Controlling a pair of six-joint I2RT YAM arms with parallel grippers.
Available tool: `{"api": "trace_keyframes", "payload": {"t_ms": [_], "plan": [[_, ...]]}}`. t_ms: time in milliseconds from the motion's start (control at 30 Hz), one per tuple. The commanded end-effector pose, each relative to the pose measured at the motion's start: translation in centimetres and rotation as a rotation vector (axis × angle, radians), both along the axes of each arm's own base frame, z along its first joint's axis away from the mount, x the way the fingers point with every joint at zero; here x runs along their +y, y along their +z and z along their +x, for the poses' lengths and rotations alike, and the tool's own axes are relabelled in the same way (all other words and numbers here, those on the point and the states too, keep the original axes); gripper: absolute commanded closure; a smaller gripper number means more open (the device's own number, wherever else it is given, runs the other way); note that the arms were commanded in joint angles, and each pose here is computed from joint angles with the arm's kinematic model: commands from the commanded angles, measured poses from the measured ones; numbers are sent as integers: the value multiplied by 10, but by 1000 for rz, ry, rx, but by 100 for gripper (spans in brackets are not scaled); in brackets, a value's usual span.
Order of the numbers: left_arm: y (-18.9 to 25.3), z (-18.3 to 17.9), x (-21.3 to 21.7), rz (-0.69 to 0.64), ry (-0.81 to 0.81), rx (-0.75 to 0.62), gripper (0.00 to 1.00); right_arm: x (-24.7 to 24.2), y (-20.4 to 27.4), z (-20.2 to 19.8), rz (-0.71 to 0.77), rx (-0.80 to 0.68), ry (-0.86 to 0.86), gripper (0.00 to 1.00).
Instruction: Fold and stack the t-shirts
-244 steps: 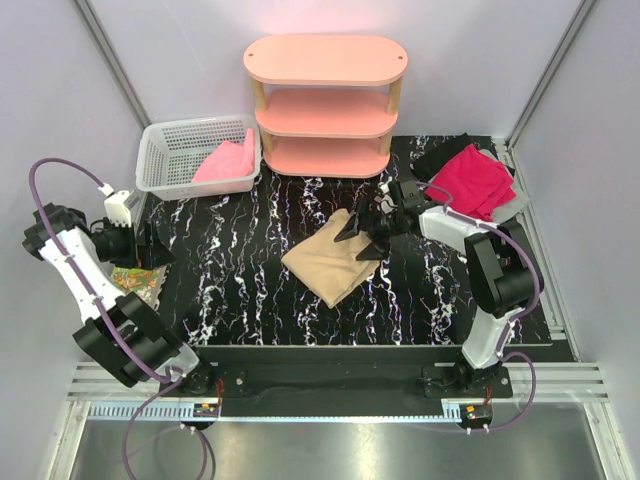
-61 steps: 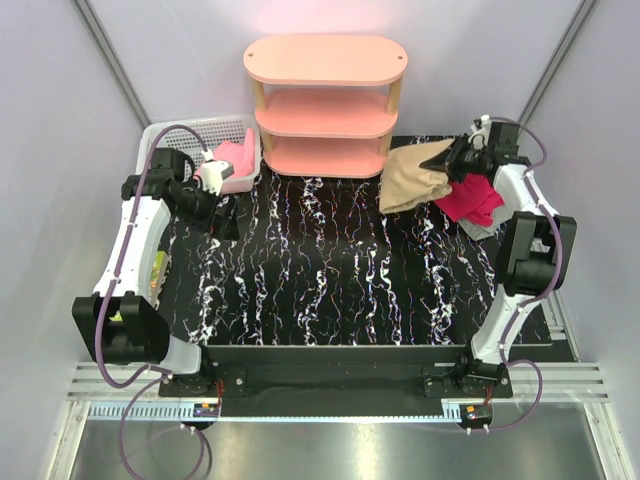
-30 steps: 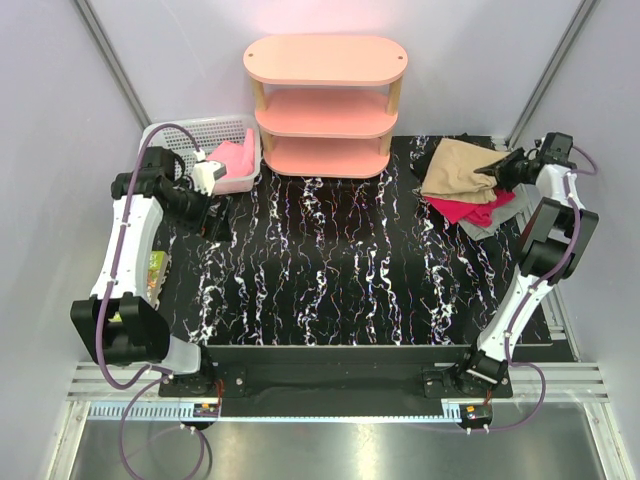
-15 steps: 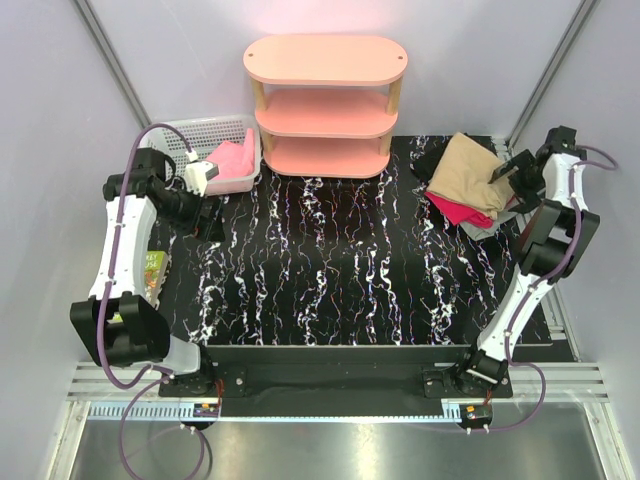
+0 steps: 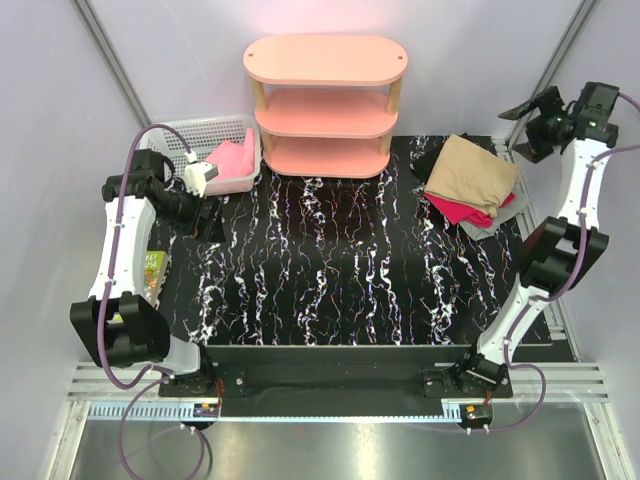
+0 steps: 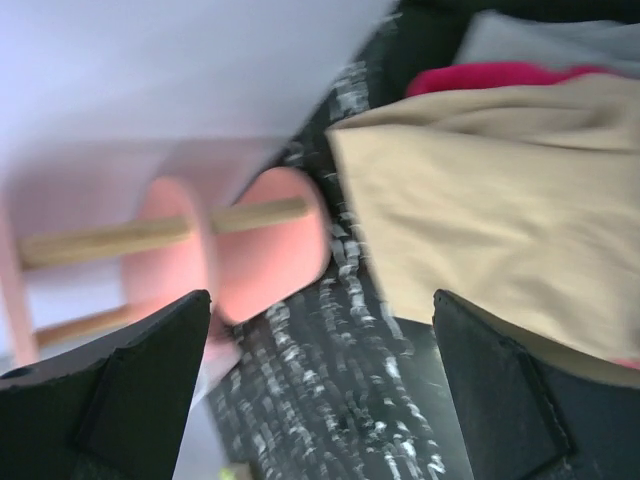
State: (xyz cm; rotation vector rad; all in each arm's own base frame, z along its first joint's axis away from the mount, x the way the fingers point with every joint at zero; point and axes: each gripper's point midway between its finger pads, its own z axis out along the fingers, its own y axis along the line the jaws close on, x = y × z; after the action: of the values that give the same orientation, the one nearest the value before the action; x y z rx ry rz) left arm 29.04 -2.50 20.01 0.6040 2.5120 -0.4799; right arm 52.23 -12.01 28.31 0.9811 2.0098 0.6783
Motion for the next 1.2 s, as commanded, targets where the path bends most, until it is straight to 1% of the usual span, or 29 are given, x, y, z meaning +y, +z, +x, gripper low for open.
{"api": "trace_keyframes", "payload": {"t_ms": [0,33,67,133,200,233,267,367,400,467,533,567,633,667,767,833,933,1033,1167], "plan": [[10,-2,-4,-28,-2,-32,1,58,-29,42,245,-67,259,0],[10,-2,-4,-27,0,-31,1,63,-39,47,251,-51,271,0],[9,-2,-4,-28,3,-29,1,62,-61,52,260,-19,270,0],[9,-3,-4,-26,7,-24,1,57,-86,56,256,25,244,0],[10,-2,-3,-24,10,-29,1,53,-125,57,255,90,228,0],[11,-2,-3,-23,14,-29,1,51,-139,56,251,117,219,0],[12,-3,-4,-24,13,-32,1,51,-163,51,255,164,215,0],[16,-3,-4,-24,15,-41,1,49,-204,39,243,248,197,0],[15,-4,-4,-24,15,-38,1,49,-210,37,238,258,195,0],[15,-4,-4,-25,16,-36,1,50,-211,32,227,262,205,0],[15,-5,-5,-28,13,-38,1,49,-200,32,208,244,205,0],[15,-6,-4,-27,17,-36,1,48,-177,33,179,203,210,0],[16,-6,-5,-27,18,-38,1,46,-149,35,145,152,207,0],[17,-6,-4,-27,19,-42,1,46,-118,38,122,93,208,0],[21,-8,-5,-26,20,-54,1,51,-68,44,109,-10,228,0],[22,-9,-5,-22,21,-62,1,54,-57,48,111,-37,240,0],[24,-14,-5,-19,20,-65,1,54,-67,57,141,-27,243,0],[24,-19,-2,3,21,-70,1,51,-111,67,180,35,242,0],[26,-23,1,22,27,-77,1,47,-153,72,192,95,239,0]]}}
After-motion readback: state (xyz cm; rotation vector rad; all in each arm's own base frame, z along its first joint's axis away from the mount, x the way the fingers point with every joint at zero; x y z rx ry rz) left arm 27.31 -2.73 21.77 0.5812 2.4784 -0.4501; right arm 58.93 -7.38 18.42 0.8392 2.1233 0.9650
